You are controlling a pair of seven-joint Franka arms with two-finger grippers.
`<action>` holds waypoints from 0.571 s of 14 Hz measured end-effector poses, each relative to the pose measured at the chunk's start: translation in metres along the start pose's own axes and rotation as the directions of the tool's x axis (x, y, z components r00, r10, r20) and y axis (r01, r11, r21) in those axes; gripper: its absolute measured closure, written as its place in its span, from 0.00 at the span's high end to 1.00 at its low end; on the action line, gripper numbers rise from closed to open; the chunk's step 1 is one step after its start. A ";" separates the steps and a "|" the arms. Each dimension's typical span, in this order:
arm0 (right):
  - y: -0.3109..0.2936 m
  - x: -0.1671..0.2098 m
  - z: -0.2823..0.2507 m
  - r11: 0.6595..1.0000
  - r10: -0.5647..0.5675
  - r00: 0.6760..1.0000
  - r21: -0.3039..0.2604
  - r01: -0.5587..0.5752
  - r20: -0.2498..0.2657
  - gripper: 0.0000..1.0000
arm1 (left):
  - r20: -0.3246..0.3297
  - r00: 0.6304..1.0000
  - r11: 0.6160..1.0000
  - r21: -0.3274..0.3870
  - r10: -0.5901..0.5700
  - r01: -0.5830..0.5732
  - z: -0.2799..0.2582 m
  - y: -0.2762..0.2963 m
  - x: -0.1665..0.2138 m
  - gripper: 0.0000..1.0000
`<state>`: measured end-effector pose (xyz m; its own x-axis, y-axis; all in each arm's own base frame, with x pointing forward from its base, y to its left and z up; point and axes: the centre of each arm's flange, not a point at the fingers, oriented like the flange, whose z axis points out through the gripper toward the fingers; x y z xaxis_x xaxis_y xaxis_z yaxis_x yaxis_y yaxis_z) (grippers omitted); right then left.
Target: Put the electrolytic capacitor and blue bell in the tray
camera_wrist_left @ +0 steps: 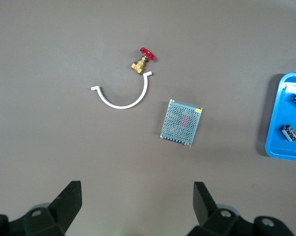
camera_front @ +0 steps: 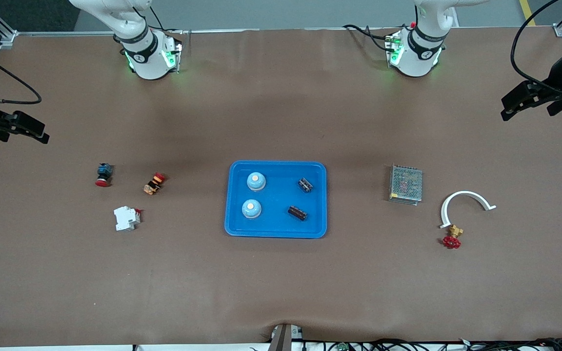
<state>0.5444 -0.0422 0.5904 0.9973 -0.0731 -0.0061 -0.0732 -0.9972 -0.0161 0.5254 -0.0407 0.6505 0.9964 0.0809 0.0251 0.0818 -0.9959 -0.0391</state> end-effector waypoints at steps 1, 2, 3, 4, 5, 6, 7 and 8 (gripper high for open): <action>0.000 0.000 0.000 1.000 0.000 1.000 0.000 0.000 0.000 1.00 | 0.000 1.000 1.000 0.000 0.000 0.000 0.000 0.000 0.000 1.00; 0.000 0.000 0.000 1.000 0.000 1.000 0.000 0.000 0.001 1.00 | 0.000 1.000 1.000 0.000 0.000 0.000 0.000 0.000 0.000 1.00; 0.000 0.000 0.000 1.000 0.000 1.000 0.000 0.000 0.002 1.00 | 0.000 1.000 1.000 0.000 0.000 0.000 0.000 0.000 0.000 1.00; 0.000 -0.001 0.001 1.000 0.000 1.000 0.000 0.000 0.004 1.00 | 0.001 1.000 1.000 0.000 0.000 0.000 0.000 0.000 0.000 1.00; 0.000 -0.001 0.002 1.000 0.000 1.000 0.000 0.000 0.008 1.00 | 0.004 1.000 1.000 0.001 0.000 0.000 0.000 0.000 0.000 1.00; 0.000 -0.003 0.004 1.000 0.000 1.000 0.000 0.000 0.012 1.00 | 0.013 1.000 1.000 0.002 0.000 0.000 0.001 0.000 -0.001 1.00; 0.000 -0.003 0.005 1.000 0.000 1.000 0.000 0.000 0.014 1.00 | 0.022 1.000 1.000 0.003 0.000 0.000 0.002 -0.001 -0.002 1.00; 0.000 -0.003 0.005 1.000 0.000 1.000 0.000 0.000 0.014 1.00 | 0.029 1.000 1.000 0.005 0.000 0.000 0.002 -0.001 -0.003 1.00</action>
<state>0.5412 -0.0417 0.5853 0.9972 -0.0726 -0.0198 -0.0729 -0.9972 -0.0165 0.5220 -0.0401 0.6485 0.9966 0.0825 -0.0038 0.0823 -0.9956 -0.0437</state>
